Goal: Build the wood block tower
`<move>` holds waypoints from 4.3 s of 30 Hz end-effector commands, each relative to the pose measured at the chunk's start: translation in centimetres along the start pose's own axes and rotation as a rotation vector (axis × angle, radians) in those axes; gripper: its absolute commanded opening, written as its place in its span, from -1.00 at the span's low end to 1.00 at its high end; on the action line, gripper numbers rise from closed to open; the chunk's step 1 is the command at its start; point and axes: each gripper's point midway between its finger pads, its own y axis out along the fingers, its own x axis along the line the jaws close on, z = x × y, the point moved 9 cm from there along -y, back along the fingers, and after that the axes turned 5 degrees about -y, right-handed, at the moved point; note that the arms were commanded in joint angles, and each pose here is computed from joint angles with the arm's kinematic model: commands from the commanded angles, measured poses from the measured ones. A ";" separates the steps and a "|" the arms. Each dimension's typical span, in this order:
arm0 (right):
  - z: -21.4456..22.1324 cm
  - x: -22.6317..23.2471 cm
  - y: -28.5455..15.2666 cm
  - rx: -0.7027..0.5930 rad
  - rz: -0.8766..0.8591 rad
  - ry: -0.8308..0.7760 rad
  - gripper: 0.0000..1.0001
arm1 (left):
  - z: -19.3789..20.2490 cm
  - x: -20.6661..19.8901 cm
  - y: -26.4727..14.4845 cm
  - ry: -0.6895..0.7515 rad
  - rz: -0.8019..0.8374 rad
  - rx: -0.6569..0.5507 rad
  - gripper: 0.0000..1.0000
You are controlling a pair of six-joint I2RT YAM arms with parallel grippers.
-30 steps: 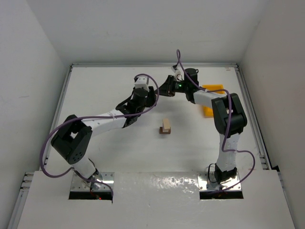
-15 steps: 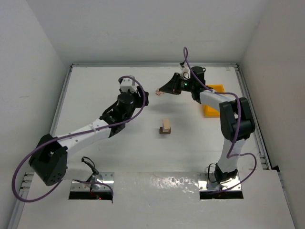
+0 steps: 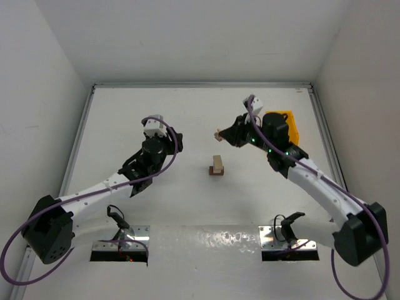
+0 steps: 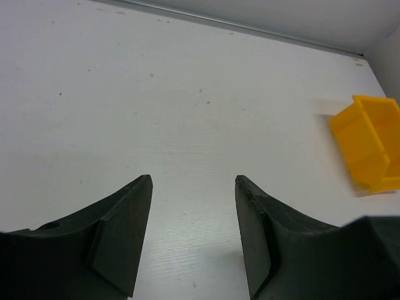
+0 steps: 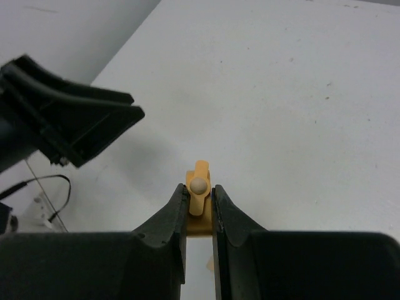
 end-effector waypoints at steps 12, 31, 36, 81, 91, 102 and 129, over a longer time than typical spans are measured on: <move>7.9 2.3 -2.6 -0.052 0.211 -0.196 -0.95 | -1.3 0.9 -2.4 -0.047 0.035 -0.120 0.04; 9.0 3.4 -1.7 -0.045 0.356 -0.187 -0.97 | -0.2 1.0 -1.3 -0.005 0.004 -0.074 -0.01; 8.2 4.3 -2.1 -0.060 0.516 -0.194 -1.00 | -0.3 1.0 -1.3 -0.013 -0.002 -0.078 -0.04; 10.9 7.7 1.1 -0.070 0.695 -0.128 -0.94 | 0.4 1.0 -1.2 -0.046 0.003 -0.074 -0.08; 11.4 7.6 1.5 -0.060 0.712 -0.135 -0.88 | 0.5 0.9 -1.0 -0.042 0.009 -0.063 -0.08; 11.8 7.4 1.6 -0.048 0.722 -0.148 -0.87 | 0.6 0.8 -0.9 -0.039 0.014 -0.056 -0.08; 12.3 7.2 2.0 -0.033 0.728 -0.171 -0.86 | 0.6 0.8 -1.0 -0.038 0.024 -0.058 -0.08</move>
